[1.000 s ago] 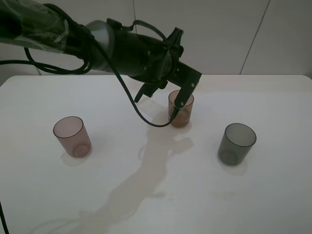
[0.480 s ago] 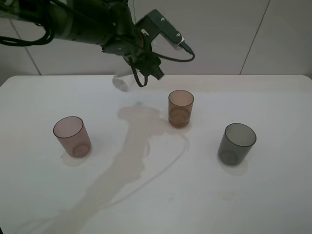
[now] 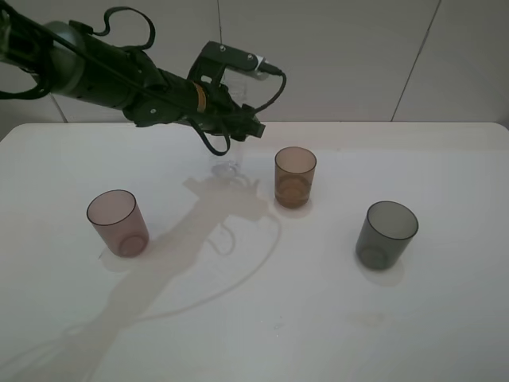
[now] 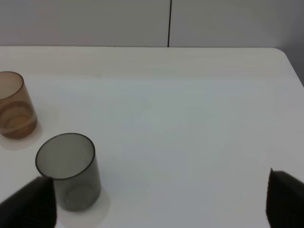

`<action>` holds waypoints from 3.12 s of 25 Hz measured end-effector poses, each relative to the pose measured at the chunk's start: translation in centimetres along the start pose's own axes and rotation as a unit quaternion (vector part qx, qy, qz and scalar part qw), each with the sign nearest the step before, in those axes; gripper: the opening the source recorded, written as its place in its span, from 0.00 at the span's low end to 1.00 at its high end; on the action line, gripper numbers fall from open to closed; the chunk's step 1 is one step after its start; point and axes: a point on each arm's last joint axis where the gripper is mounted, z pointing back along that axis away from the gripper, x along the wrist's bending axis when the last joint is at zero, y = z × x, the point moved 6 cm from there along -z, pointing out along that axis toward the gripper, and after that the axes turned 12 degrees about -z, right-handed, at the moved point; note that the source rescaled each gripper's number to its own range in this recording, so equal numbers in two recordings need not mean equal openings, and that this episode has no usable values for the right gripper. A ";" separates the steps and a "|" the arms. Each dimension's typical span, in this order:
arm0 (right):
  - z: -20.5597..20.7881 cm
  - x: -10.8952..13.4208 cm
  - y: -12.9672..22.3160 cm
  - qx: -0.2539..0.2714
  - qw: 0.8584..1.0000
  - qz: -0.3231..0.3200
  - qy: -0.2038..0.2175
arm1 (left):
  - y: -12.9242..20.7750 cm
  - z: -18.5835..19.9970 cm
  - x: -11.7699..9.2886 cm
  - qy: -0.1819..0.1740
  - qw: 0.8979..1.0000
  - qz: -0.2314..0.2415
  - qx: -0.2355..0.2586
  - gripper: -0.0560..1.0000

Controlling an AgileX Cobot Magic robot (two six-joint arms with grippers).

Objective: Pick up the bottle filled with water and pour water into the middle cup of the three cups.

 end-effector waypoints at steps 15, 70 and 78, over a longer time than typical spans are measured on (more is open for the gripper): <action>0.0 0.0 0.0 0.000 1.000 0.000 0.000 | 4.4 -0.2 0.5 0.012 0.996 -0.014 -0.082 0.06; 0.0 0.0 0.0 0.000 1.000 0.000 0.000 | 3.0 47.5 -1.1 -0.181 0.967 0.177 -0.001 1.00; 0.0 0.0 0.0 0.000 1.000 0.000 0.000 | 5.8 53.2 -6.3 -0.146 0.980 0.031 -0.135 1.00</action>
